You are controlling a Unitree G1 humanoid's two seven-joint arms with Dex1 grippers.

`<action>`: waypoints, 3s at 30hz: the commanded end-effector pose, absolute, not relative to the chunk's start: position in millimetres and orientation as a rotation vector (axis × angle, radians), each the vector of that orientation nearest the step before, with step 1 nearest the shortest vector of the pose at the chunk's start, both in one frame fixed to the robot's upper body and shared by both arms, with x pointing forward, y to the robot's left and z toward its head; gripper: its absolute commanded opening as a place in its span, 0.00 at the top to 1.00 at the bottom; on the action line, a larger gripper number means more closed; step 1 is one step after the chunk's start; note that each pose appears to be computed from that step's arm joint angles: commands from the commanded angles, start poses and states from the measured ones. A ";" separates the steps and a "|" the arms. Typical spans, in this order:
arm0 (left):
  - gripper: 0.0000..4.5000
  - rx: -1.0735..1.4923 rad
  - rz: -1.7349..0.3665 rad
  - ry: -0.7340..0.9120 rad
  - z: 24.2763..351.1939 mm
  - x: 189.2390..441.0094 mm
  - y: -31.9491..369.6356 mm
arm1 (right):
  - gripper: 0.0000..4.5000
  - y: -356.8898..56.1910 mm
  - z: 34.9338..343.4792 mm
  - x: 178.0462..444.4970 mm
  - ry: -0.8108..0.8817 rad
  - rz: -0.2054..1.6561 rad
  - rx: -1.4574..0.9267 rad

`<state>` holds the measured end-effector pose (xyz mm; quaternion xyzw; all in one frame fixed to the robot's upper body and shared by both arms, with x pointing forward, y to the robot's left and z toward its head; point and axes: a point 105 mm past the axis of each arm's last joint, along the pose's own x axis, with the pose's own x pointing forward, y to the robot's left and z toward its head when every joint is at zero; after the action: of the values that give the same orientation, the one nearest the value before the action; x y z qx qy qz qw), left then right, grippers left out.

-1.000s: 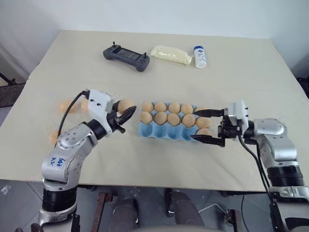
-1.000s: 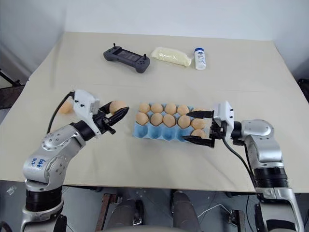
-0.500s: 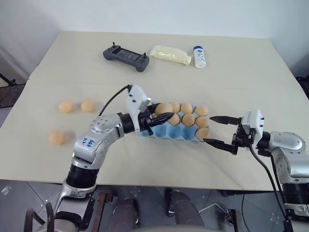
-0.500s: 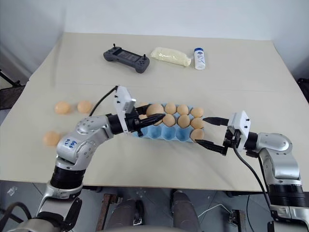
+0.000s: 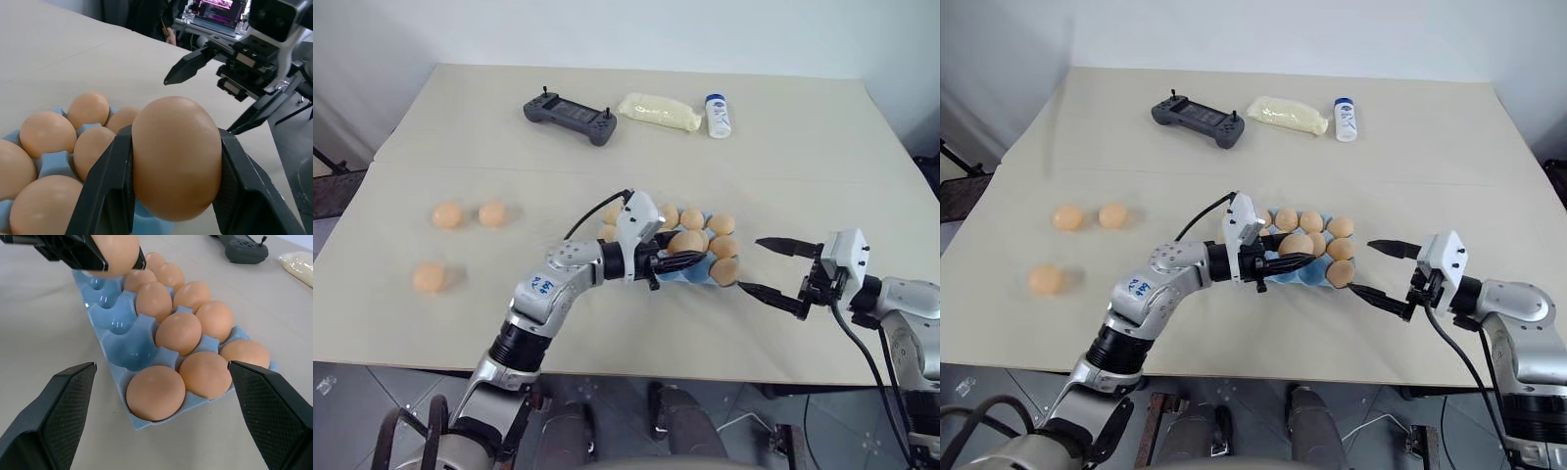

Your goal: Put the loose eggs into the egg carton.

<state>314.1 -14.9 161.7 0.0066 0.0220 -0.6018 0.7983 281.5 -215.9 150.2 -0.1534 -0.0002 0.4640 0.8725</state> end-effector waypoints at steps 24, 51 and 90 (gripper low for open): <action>0.28 0.025 -1.370 0.031 161.2 328.3 -50.5 | 0.00 -216.7 166.9 275.7 -0.036 0.913 -0.349; 0.00 0.021 -1.012 -0.068 170.3 312.7 47.5 | 0.00 -202.8 169.6 283.5 -0.055 0.986 -0.329; 0.00 -0.086 0.293 0.260 144.9 199.1 333.3 | 0.00 -170.1 163.5 324.9 -0.068 1.239 -0.321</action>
<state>200.2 332.1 135.3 -0.0556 0.1384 0.1402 0.9788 324.9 -172.0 154.3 -0.1416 -0.0114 0.5728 0.8073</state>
